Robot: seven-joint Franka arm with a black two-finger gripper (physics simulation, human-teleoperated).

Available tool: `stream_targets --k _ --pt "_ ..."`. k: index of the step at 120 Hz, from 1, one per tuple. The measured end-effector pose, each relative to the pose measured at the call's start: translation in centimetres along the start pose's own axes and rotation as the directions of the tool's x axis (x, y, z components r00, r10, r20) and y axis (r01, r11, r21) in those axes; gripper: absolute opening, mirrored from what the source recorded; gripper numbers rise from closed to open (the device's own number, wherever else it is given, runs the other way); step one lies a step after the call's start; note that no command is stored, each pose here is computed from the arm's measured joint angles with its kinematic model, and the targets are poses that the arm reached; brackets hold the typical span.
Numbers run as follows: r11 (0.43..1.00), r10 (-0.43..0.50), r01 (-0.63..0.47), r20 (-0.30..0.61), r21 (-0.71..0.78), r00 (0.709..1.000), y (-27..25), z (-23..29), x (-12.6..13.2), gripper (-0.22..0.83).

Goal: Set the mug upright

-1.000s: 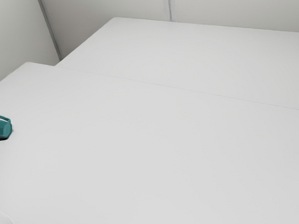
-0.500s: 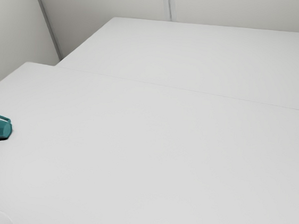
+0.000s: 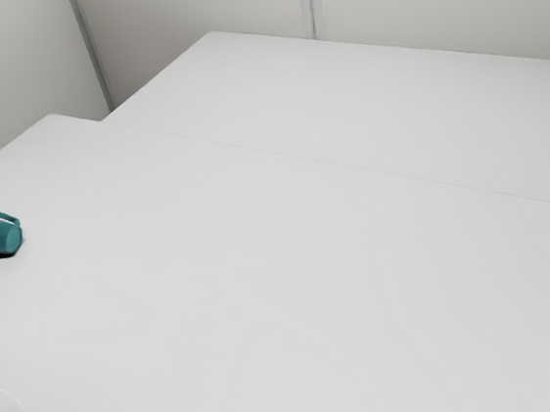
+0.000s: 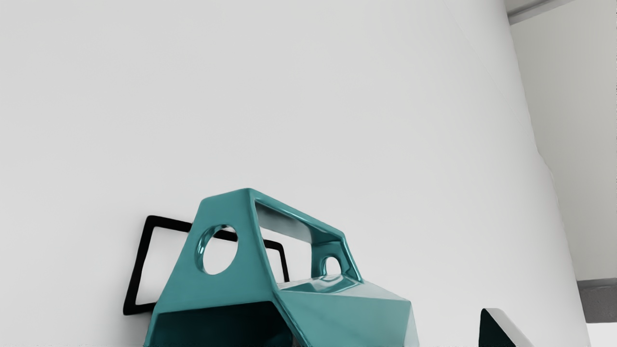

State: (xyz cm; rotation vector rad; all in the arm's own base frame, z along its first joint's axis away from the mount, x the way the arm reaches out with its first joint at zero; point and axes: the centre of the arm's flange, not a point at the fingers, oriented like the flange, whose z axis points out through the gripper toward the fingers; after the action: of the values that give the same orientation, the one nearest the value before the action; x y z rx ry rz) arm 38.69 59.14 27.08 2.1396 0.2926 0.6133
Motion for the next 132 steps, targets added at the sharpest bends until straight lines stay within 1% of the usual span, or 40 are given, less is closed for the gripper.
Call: stream_targets --k 21,35,43,52,61,70,79,90,100,114,124,132 --pt "1.0 0.022 -0.022 0.001 -0.001 1.0 0.2 -0.1 0.0 0.05" --pt "0.999 0.04 -0.04 0.002 0.004 0.999 0.8 -0.4 0.2 -0.06" --pt "0.999 0.051 -0.051 0.004 0.006 0.999 1.6 -0.4 0.4 -0.09" --pt "0.997 0.074 -0.075 0.015 0.006 0.997 2.8 0.1 1.3 -0.11" --pt "0.994 0.109 -0.11 0.04 0.011 0.993 4.8 1.0 2.8 -0.13" --pt "0.987 0.155 -0.158 0.091 0.029 0.984 7.8 2.2 4.7 -0.14" --pt "0.978 0.192 -0.203 0.166 0.056 0.967 11.1 3.4 6.3 -0.15" --pt "0.961 0.217 -0.254 0.275 0.106 0.937 16.0 4.6 7.5 -0.15" --pt "0.951 0.202 -0.269 0.354 0.15 0.913 19.0 6.6 7.2 -0.15" --pt "0.917 0.188 -0.325 0.467 0.232 0.864 24.0 9.7 7.0 -0.16" --pt "0.895 0.171 -0.352 0.517 0.275 0.839 26.6 11.9 6.2 -0.16" --pt "0.867 0.158 -0.387 0.562 0.315 0.812 28.9 13.6 5.8 -0.16"
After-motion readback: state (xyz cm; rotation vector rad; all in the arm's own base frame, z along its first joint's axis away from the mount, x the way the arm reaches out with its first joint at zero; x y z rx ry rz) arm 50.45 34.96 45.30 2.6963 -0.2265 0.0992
